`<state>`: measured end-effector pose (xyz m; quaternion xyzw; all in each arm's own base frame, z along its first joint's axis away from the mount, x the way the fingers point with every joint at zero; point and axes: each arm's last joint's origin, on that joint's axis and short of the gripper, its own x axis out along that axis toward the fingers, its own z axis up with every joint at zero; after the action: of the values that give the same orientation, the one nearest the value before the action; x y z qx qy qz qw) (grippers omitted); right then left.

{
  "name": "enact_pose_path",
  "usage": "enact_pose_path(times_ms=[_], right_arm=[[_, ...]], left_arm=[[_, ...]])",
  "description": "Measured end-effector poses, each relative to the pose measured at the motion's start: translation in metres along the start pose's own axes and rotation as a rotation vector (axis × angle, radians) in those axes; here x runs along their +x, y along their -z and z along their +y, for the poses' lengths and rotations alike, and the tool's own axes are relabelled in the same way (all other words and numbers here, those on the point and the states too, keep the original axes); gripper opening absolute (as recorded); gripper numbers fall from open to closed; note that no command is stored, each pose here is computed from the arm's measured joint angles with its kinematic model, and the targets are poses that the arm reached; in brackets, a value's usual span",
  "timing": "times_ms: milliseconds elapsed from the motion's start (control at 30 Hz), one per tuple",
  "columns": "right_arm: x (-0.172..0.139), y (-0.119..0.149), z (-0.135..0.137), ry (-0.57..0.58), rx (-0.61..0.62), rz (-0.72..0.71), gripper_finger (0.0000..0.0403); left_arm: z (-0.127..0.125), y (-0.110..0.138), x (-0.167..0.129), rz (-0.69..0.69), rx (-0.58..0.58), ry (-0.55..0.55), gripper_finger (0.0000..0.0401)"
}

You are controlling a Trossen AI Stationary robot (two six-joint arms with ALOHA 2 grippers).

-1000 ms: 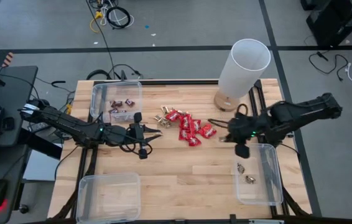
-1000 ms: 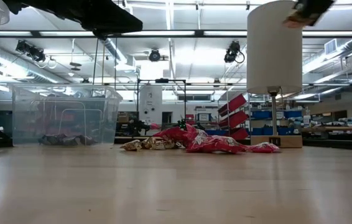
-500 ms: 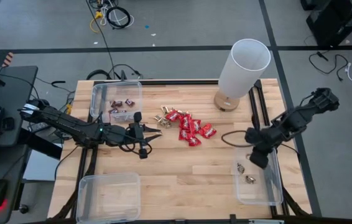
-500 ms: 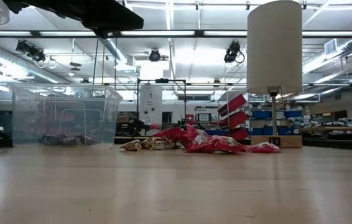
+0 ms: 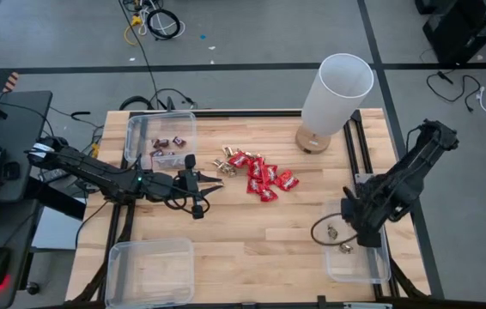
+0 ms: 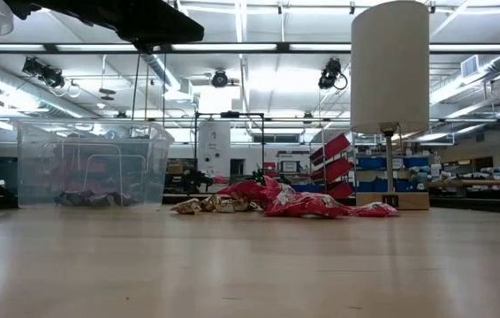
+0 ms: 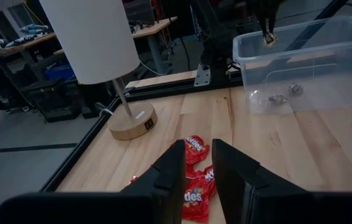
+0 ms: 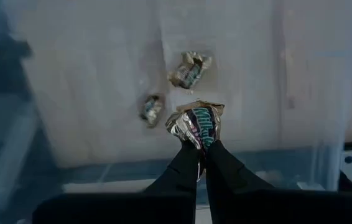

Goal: Sort candy
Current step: Put the gold chocolate into the bottom right transparent bin

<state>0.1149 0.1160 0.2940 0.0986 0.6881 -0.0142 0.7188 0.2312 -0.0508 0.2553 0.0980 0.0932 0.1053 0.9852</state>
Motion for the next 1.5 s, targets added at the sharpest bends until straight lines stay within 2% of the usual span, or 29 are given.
enact_pose_path(times_ms=[300, 467, 1000, 1500], right_arm=[[0.054, -0.003, 0.023, -0.003, -0.072, 0.008, 0.0008], [0.072, -0.004, 0.035, -0.019, -0.101, 0.002, 0.0006], [0.095, -0.008, 0.060, -0.060, -0.107, 0.013, 0.0007], [0.095, -0.009, 0.059, -0.039, -0.003, -0.020, 0.0061]], left_arm=[[0.000, 0.000, 0.000, 0.000, 0.001, 0.000, 0.0082], [0.000, 0.000, 0.000, -0.001, 0.001, 0.001, 0.0082], [0.000, 0.000, 0.000, 0.001, 0.003, 0.001, 0.0082], [0.000, 0.000, 0.000, 0.004, 0.004, 0.002, 0.0082]])
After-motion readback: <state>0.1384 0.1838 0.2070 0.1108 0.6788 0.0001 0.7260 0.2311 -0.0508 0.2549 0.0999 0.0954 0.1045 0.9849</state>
